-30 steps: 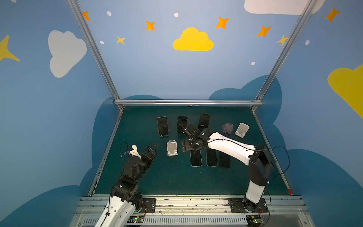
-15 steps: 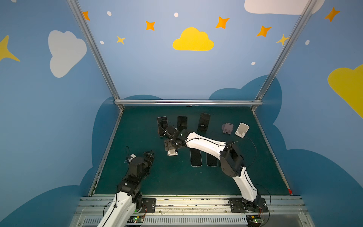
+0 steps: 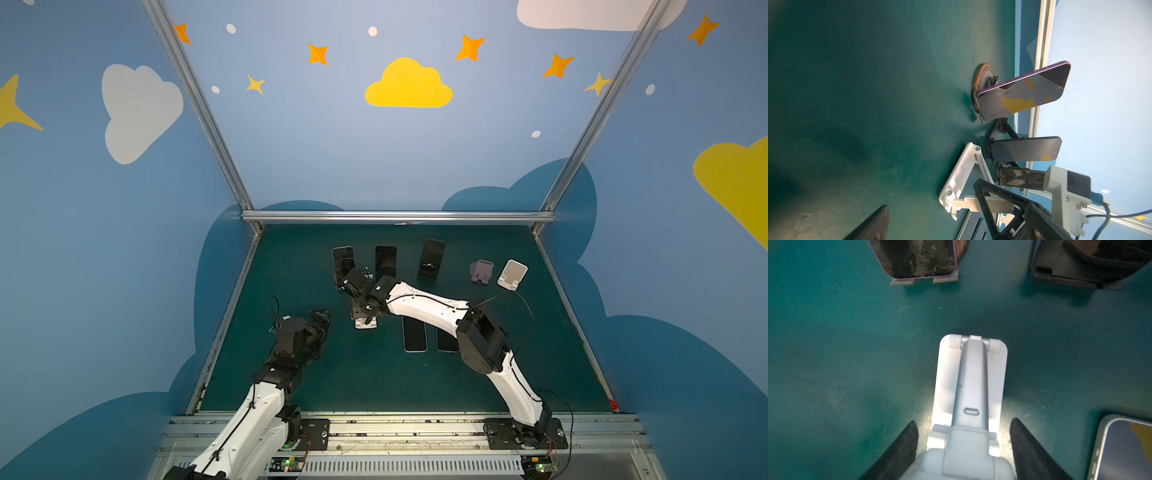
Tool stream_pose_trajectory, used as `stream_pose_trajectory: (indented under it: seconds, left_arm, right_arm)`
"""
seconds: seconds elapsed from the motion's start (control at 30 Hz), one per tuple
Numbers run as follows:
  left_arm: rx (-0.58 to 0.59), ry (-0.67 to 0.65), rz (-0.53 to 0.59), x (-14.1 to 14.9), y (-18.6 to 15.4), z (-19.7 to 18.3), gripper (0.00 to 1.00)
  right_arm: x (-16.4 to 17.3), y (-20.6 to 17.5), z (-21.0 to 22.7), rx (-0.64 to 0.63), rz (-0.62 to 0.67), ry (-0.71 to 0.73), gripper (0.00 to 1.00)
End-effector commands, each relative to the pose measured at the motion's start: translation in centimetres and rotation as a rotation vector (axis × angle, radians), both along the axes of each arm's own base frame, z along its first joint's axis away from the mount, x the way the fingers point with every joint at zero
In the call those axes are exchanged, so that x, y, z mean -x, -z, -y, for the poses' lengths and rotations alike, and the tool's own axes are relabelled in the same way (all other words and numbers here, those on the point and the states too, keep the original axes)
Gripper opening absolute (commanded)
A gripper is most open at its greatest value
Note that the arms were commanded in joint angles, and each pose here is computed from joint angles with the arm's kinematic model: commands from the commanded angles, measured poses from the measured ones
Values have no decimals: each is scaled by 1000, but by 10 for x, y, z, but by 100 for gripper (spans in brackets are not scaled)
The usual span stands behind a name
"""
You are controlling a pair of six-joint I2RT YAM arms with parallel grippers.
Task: Remove the phone from the phone stand
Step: Pick up the phone stand from the center of the table, then place the phone stand at the middle-right of the table.
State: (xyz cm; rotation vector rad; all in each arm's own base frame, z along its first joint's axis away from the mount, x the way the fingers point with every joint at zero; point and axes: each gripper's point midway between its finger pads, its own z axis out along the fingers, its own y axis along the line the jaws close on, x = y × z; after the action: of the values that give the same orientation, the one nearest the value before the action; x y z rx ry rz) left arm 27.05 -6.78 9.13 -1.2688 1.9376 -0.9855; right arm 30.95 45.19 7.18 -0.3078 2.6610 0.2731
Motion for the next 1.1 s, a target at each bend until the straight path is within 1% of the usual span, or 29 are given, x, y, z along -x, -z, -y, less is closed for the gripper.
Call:
stream_pose_trajectory:
  seconds: [0.0, 0.1, 0.27, 0.43, 0.53, 0.63, 0.8, 0.97, 1.07]
  left_arm:
    - [16, -2, 31, -7, -12, 2, 100]
    - [30, 15, 54, -10, -19, 6, 100]
    - [-1, 108, 120, -18, -43, 24, 100]
    - [-18, 149, 107, -23, -43, 37, 100]
    - [-7, 164, 98, -25, -43, 42, 100]
    - [-3, 178, 113, -27, -50, 47, 100]
    - [-12, 223, 146, -30, -65, 58, 100]
    - [-12, 270, 172, -34, -77, 73, 100]
    - [-16, 300, 184, -36, -83, 83, 100]
  right_arm:
    - [-3, -8, 7, 33, 47, 20, 63]
    - [0, -27, 6, 18, 91, -3, 62]
    - [4, -67, 12, -25, 154, -37, 61]
    - [4, -103, 41, -3, 241, -44, 61]
    - [3, -117, 72, 22, 276, -21, 61]
    - [3, -123, 109, 43, 287, 17, 61]
    - [-2, -114, 185, 61, 249, 142, 61]
    - [-11, -106, 266, 135, 290, 287, 61]
    - [-17, -97, 313, 140, 266, 387, 62]
